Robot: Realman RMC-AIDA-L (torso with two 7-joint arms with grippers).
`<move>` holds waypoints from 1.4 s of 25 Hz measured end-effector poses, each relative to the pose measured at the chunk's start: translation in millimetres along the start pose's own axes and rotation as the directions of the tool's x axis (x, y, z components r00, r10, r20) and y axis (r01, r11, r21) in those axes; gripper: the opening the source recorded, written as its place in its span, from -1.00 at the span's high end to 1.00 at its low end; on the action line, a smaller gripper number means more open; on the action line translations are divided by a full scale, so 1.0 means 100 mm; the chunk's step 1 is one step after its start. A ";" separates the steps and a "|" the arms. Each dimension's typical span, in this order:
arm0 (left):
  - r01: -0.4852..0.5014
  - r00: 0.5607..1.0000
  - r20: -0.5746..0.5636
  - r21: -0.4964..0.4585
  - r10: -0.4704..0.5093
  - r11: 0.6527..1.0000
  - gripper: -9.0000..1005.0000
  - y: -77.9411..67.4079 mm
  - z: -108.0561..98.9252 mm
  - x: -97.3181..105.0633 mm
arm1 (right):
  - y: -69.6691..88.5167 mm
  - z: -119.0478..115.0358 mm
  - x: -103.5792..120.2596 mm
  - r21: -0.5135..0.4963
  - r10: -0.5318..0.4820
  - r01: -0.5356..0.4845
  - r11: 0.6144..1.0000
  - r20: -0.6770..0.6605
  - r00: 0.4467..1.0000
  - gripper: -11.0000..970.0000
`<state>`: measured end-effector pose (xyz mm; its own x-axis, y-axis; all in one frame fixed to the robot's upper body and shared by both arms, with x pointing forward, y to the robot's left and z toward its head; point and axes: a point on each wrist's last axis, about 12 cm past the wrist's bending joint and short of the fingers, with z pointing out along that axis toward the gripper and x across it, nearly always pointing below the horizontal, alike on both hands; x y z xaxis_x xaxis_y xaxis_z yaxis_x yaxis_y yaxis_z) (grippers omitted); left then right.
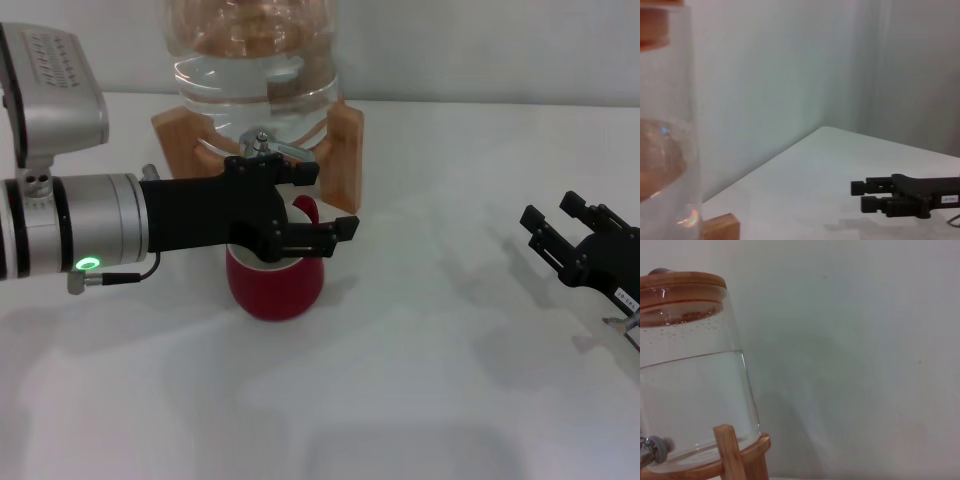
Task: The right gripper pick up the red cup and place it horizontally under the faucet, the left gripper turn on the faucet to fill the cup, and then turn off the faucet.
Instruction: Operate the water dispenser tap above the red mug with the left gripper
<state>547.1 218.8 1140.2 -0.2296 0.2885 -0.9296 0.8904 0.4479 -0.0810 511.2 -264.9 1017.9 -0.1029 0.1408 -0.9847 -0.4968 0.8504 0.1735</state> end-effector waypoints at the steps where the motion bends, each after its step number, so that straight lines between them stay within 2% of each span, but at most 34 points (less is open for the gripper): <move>1: 0.001 1.000 -0.001 -0.007 -0.001 1.000 -0.71 0.01 0.00 0.00 | 0.00 0.00 0.00 -0.001 0.000 0.000 1.000 0.000 1.000 -0.25; 5: 0.018 1.000 -0.007 -0.028 -0.019 0.999 -0.71 0.07 0.04 0.03 | 0.01 0.00 0.00 -0.005 -0.001 0.001 1.000 0.001 1.000 -0.25; 12: 0.012 1.000 -0.013 -0.006 -0.012 1.000 -0.71 0.10 0.16 0.01 | 0.01 0.01 0.00 -0.010 -0.002 0.002 1.000 0.001 1.000 -0.25; 25: 0.024 1.000 0.007 -0.051 -0.024 0.998 -0.71 0.19 0.09 0.03 | 0.01 0.00 0.00 -0.009 0.000 0.000 1.000 0.002 1.000 -0.25; 35: -0.042 0.994 0.101 -0.026 0.044 0.999 -0.71 0.14 0.09 -0.07 | 0.01 -0.01 0.00 -0.008 0.000 0.000 1.000 0.001 1.000 -0.25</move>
<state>564.2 215.4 1142.6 -0.1488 0.2209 -0.9639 0.8888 0.4571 -0.0325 510.1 -264.1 1017.9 -0.1019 0.1414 -0.9847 -0.5039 0.8461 0.1737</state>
